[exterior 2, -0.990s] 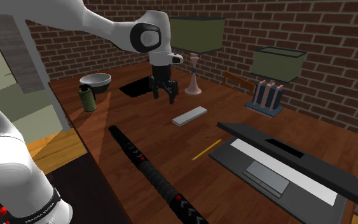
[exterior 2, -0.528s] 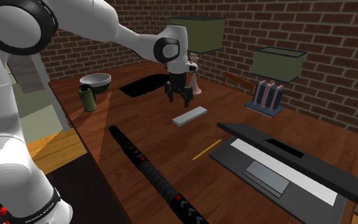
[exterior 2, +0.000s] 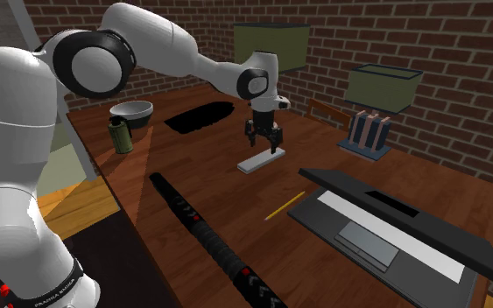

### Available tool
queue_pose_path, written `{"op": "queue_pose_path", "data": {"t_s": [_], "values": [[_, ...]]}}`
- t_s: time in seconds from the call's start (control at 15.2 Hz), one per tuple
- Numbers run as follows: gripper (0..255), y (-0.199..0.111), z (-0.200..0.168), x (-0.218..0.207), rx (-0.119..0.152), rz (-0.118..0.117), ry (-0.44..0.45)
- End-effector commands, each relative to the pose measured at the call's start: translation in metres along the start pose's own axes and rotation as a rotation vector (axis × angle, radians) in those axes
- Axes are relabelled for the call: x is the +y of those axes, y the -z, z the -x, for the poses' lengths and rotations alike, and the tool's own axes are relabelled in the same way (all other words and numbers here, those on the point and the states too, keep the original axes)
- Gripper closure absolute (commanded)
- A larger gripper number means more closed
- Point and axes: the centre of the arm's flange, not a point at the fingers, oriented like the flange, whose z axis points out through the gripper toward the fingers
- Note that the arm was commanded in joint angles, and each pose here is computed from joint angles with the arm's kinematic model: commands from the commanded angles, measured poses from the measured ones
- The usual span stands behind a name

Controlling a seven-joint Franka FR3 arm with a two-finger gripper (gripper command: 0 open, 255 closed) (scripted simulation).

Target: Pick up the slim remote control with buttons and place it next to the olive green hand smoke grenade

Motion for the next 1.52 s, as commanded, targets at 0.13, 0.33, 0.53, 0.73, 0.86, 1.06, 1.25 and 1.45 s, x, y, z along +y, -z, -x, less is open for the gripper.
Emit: {"op": "queue_pose_path", "data": {"t_s": [0.13, 0.33, 0.53, 0.73, 0.86, 1.06, 1.25, 1.45], "values": [[0, -0.02, -0.003, 0.001, 0.001, -0.001, 0.0], [0, -0.039, -0.003, 0.001, 0.001, -0.001, 0.0], [0, -0.039, -0.003, 0.001, 0.001, -0.001, 0.0], [0, -0.039, -0.003, 0.001, 0.001, -0.001, 0.0], [0, -0.039, -0.003, 0.001, 0.001, -0.001, 0.0], [255, -0.039, -0.003, 0.001, 0.001, -0.001, 0.0], [255, -0.039, -0.003, 0.001, 0.001, -0.001, 0.0], [255, -0.039, -0.003, 0.001, 0.001, -0.001, 0.0]]}}
